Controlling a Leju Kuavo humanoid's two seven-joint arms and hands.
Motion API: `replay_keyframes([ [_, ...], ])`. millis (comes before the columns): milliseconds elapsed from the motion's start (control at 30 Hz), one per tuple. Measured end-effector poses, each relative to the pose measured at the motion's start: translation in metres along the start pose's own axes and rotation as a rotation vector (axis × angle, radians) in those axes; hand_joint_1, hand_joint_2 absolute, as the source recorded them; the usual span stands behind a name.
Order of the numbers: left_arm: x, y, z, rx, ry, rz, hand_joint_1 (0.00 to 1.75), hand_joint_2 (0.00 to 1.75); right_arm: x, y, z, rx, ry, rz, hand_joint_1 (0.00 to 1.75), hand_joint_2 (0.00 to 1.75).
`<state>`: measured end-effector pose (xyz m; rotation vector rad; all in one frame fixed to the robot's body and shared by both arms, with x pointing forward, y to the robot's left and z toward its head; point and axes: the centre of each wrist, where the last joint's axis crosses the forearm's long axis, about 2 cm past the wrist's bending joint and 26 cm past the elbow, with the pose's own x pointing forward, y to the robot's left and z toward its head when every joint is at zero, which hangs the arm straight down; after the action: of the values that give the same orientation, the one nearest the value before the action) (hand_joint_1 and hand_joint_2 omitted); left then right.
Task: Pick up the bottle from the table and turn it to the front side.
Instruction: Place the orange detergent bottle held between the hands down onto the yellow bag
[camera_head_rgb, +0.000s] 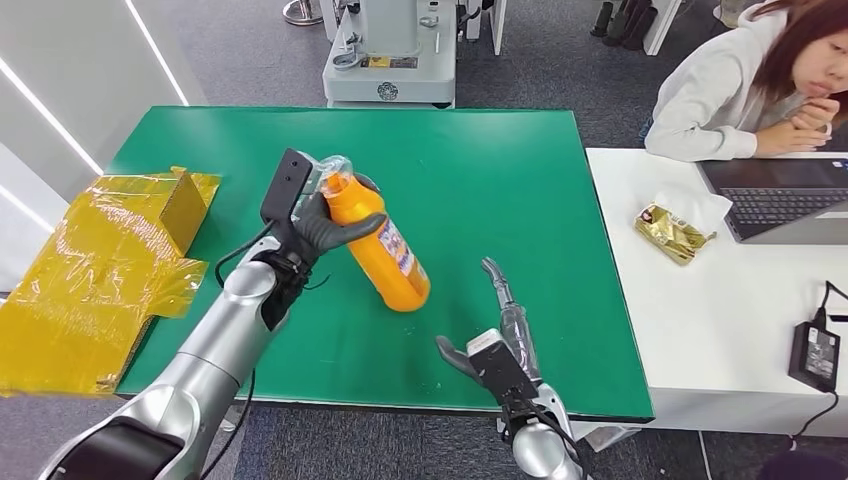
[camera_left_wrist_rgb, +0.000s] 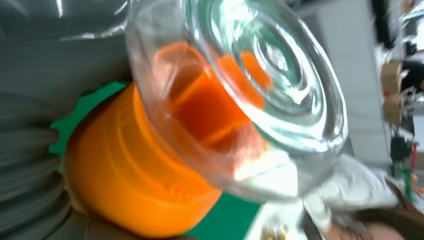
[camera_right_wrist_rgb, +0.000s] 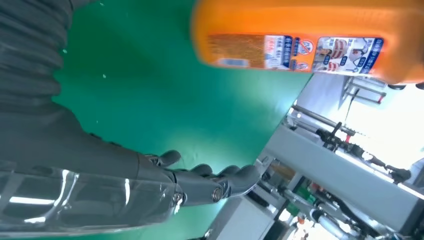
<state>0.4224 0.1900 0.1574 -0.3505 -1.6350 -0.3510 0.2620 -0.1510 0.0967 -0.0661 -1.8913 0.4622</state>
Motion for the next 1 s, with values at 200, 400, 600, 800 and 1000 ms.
replay_keyframes([
  [200,0.020,0.030,-0.007,0.103,-0.069,-0.354,1.75,1.75,0.012,-0.009,-0.003,-0.022,-0.064,-0.013,0.00,1.75],
  [400,0.032,0.044,-0.010,0.156,-0.111,-0.577,1.75,1.75,0.020,-0.014,-0.005,-0.038,-0.113,-0.021,0.00,1.75],
  [600,0.052,0.067,-0.012,0.278,-0.175,-0.981,1.75,1.75,0.030,-0.021,-0.004,-0.065,-0.164,-0.036,0.00,1.75],
  [800,0.054,0.079,-0.009,0.289,-0.170,-1.061,1.75,1.75,0.033,-0.025,-0.001,-0.073,-0.180,-0.043,0.00,1.75],
  [1000,0.054,0.082,-0.007,0.294,-0.164,-1.078,1.75,1.75,0.034,-0.026,-0.001,-0.075,-0.186,-0.040,0.00,1.75],
])
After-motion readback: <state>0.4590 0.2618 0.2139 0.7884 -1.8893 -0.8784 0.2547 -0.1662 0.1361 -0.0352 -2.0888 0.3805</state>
